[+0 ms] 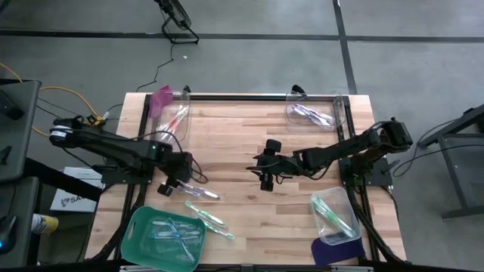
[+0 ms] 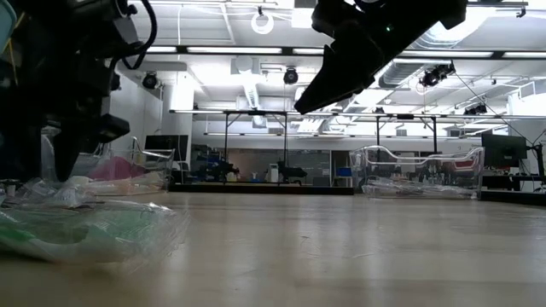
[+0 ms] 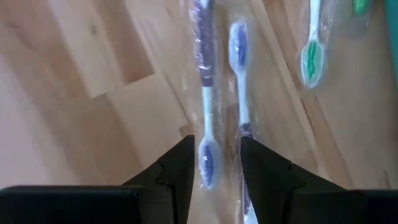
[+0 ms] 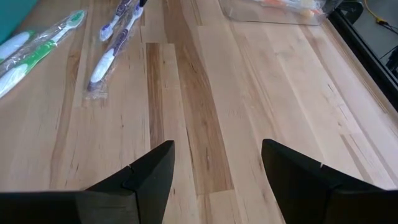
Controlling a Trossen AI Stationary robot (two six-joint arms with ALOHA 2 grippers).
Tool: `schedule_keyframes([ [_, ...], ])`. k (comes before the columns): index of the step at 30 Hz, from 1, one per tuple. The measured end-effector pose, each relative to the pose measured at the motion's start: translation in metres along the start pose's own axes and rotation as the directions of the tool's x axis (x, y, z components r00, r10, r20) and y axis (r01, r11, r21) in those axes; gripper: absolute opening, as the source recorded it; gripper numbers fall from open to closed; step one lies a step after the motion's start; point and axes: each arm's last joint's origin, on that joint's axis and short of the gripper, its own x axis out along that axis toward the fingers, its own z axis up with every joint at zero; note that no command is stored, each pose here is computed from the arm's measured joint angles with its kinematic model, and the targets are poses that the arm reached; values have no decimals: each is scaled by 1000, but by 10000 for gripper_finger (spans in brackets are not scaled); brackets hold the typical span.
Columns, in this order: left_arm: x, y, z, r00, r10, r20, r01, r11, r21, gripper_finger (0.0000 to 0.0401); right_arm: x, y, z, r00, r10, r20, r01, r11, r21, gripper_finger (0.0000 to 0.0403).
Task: Pick & Place Toothbrushes
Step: Put the purple toothbrush into the right transparent bin
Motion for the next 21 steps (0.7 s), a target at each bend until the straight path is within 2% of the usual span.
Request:
schedule_keyframes([
  [4, 11, -6, 3, 999, 8, -45, -7, 1000, 19, 127, 0, 0, 0, 1000, 0, 0, 0, 1000, 0, 235],
  [11, 26, -7, 3, 984, 102, -148, -99, 995, 28, 127, 0, 0, 0, 1000, 0, 0, 0, 1000, 7, 235],
  [21, 33, -5, 3, 977, 109, -183, -104, 994, 38, 127, 0, 0, 0, 1000, 0, -1, 0, 1000, 7, 235],
])
